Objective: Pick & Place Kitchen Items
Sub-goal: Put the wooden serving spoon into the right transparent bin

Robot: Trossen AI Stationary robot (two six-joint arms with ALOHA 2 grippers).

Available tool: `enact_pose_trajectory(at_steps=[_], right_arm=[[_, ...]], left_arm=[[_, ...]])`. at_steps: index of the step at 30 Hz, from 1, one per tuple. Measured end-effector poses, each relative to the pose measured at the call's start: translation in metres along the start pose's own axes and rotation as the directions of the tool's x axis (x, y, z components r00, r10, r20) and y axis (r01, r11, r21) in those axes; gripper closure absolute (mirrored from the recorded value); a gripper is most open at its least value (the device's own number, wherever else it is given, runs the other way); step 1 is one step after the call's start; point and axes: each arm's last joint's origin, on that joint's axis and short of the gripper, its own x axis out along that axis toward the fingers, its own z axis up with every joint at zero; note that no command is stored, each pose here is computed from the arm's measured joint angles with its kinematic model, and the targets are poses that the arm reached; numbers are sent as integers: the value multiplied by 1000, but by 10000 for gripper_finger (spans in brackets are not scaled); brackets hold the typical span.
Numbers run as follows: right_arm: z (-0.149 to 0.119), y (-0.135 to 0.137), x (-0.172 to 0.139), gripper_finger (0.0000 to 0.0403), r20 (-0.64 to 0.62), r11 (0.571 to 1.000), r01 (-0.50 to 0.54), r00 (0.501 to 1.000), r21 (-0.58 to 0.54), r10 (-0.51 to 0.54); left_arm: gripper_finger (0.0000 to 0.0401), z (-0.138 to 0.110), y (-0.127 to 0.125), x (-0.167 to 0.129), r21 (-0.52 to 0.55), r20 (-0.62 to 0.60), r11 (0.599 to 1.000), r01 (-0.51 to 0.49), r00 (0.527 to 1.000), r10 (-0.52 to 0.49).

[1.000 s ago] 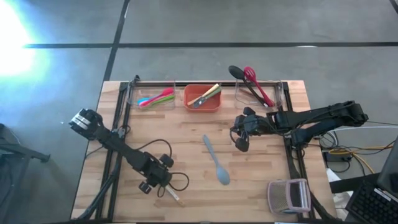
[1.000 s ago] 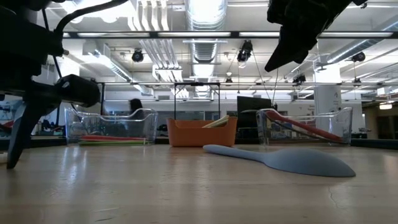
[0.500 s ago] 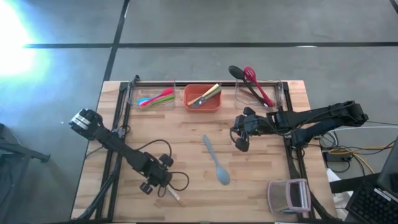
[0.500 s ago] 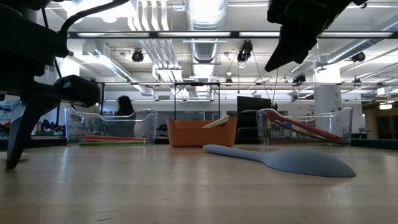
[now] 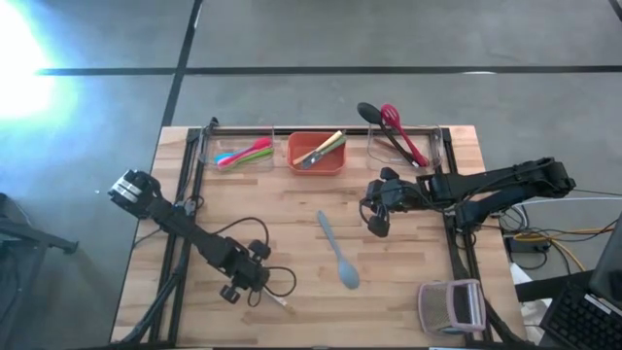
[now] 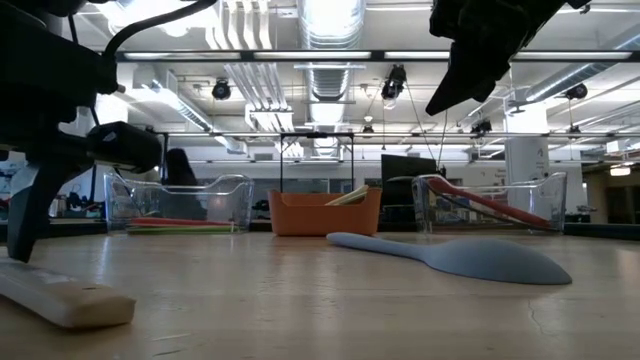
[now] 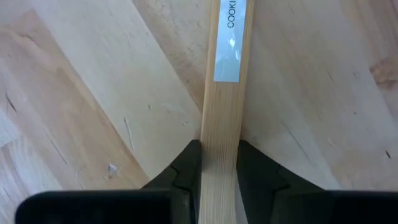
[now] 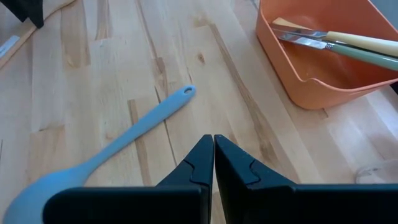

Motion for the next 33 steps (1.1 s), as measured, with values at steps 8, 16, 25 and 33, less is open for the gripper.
enact_pose_trajectory(at_steps=[8, 16, 25, 33], right_arm=[[0, 0, 0, 394, 0, 1000, 0, 1000, -3, 0], [1, 0, 0, 394, 7, 1000, -2, 1000, 11, 2], [-7, 3, -1, 394, -57, 999, -19, 998, 32, 21], [-9, 14, 3, 394, 82, 999, 37, 996, 24, -39]], left_arm=[[324, 3, 5, -14, -68, 76, 997, -38, 996, 43], [324, 5, 24, -35, -208, 171, 944, -256, 941, 293], [324, 4, 41, -59, -374, 210, 830, -413, 834, 510], [324, 2, 57, -96, -574, 276, 659, -486, 644, 714]])
